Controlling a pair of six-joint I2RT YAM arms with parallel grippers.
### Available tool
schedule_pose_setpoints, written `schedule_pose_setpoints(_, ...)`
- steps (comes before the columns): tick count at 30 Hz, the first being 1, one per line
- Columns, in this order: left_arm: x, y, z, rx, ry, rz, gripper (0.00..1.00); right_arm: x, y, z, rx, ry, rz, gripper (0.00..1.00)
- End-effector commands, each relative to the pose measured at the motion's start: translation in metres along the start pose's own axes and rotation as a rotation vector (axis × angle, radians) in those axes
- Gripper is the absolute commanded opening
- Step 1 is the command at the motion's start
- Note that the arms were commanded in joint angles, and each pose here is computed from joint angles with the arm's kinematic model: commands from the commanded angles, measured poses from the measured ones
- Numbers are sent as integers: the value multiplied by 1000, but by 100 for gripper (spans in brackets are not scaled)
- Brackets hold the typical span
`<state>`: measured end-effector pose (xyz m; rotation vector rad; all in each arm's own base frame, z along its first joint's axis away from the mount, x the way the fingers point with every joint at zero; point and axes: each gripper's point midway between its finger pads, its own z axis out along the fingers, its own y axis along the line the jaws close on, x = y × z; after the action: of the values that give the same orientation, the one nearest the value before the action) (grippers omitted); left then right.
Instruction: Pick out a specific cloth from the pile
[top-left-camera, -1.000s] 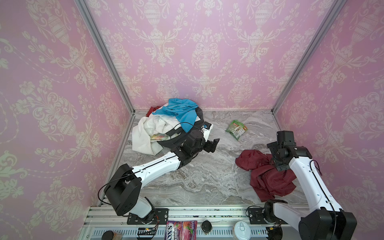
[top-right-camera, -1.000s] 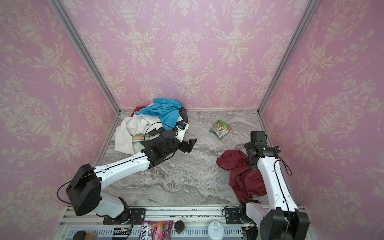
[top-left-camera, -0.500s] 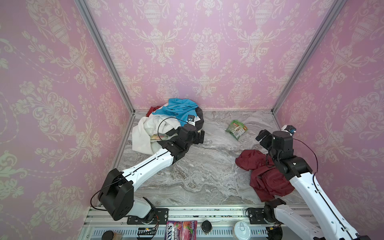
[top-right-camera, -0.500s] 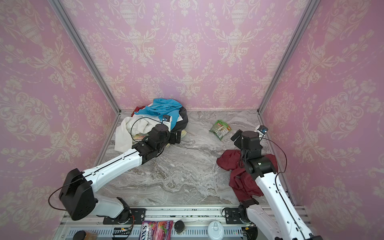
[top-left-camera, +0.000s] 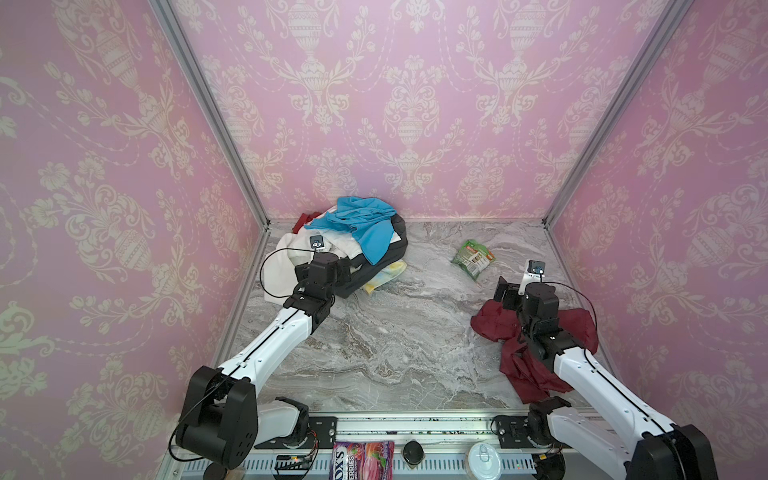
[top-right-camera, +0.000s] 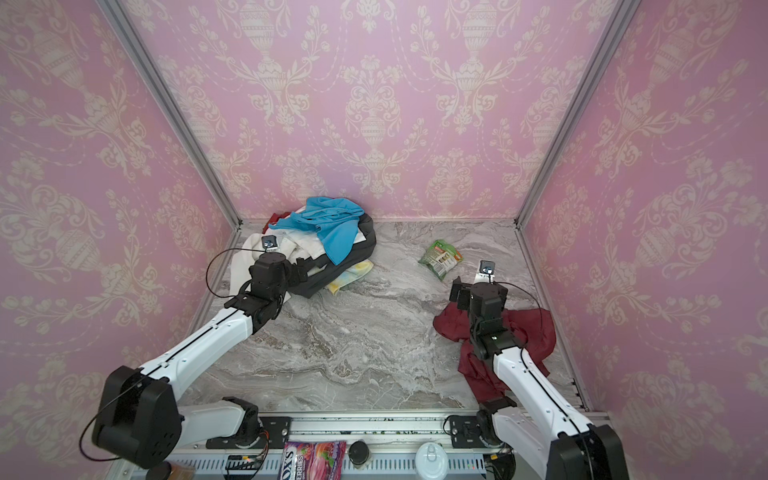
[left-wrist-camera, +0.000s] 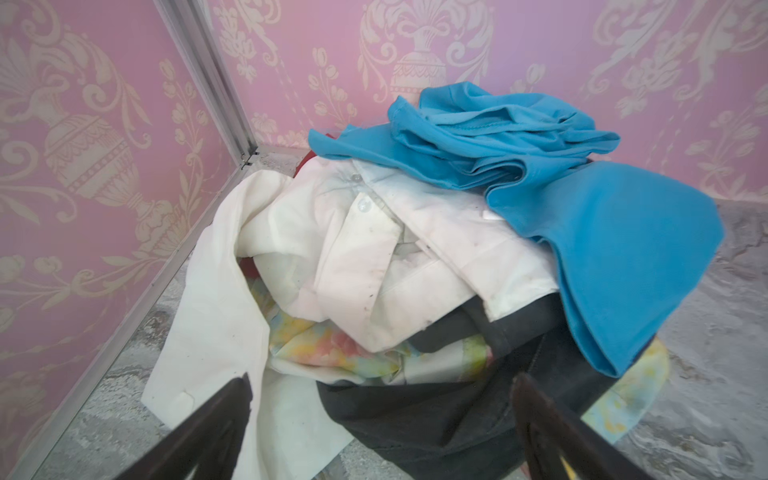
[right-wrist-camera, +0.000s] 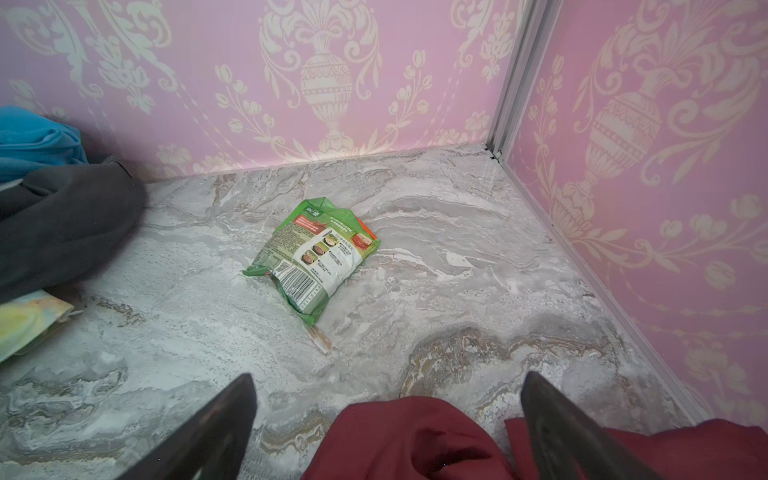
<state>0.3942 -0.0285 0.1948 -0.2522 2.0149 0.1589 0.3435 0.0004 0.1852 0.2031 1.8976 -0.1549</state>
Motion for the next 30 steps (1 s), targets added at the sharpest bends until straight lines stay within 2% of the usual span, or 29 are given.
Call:
schedule_pose_setpoints(1, 4, 30, 12, -75, -7, 13, 99, -21, 1, 6, -7, -111, -35, 100)
schedule_pose_setpoints(8, 57, 53, 34, -75, 36, 31, 99, -12, -21, 20, -27, -81, 37, 100)
schedule_pose_setpoints(13, 77, 61, 41, -85, 32, 78, 99, -6, -22, 26, -68, -85, 71, 100)
schedule_pose_setpoints(19, 89, 66, 46, -78, -31, 64, 99, 12, -12, 37, -117, -67, 65, 100)
schedule_pose_setpoints(30, 88, 56, 54, 30, -19, 48, 99, 34, -2, 50, -112, -62, -9, 100)
